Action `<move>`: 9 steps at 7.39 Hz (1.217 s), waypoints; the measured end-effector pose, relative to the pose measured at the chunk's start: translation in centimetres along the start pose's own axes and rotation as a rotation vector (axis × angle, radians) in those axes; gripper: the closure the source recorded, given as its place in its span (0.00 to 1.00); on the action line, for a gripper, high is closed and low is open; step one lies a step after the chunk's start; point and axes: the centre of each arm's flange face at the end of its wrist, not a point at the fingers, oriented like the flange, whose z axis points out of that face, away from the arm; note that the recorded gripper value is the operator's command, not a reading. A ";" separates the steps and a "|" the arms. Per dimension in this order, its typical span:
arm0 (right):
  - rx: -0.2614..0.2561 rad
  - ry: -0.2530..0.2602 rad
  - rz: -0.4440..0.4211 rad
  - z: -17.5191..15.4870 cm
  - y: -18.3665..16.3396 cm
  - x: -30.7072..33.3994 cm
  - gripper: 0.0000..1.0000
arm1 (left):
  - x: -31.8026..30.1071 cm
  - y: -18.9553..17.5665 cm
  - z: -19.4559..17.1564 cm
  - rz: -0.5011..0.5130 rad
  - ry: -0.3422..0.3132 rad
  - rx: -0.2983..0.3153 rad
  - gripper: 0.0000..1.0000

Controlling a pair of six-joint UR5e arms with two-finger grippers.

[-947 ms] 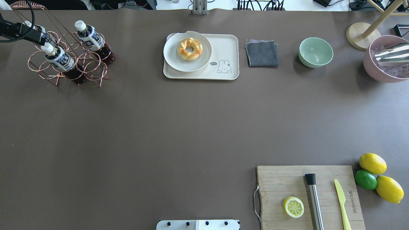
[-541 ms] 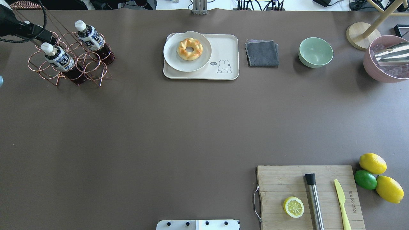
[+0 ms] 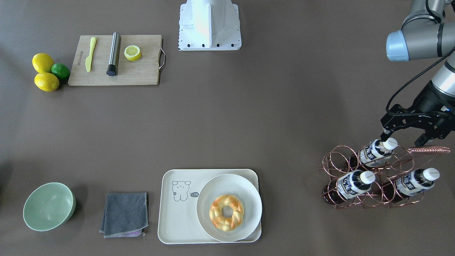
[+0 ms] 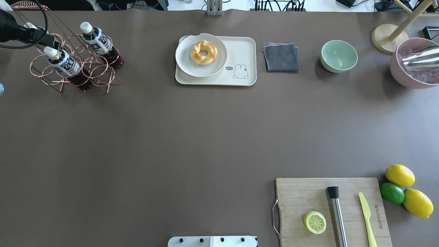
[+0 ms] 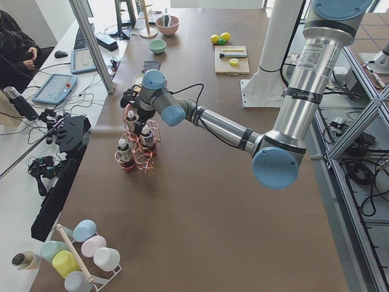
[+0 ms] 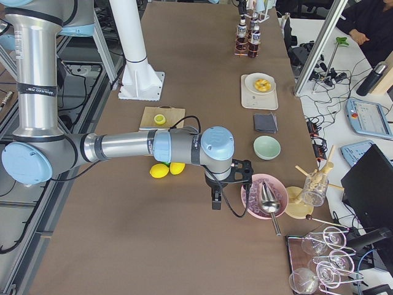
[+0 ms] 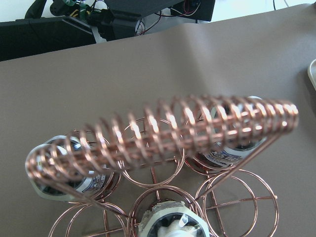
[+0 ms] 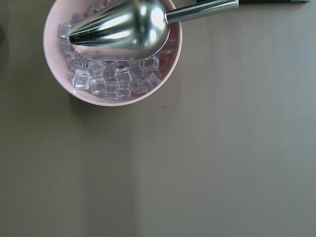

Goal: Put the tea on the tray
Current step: 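Move the left gripper down over the tea bottle in the copper rack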

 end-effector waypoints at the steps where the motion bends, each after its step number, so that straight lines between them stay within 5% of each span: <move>1: 0.000 0.000 0.000 0.0 0.0 0.0 0.00 | -0.4 0.1 0.1 -0.012 -0.013 0.017 0.16; 9: -0.005 0.004 0.003 0.2 0.0 0.3 0.00 | 1.2 0.6 1.1 -0.027 -0.058 0.086 0.20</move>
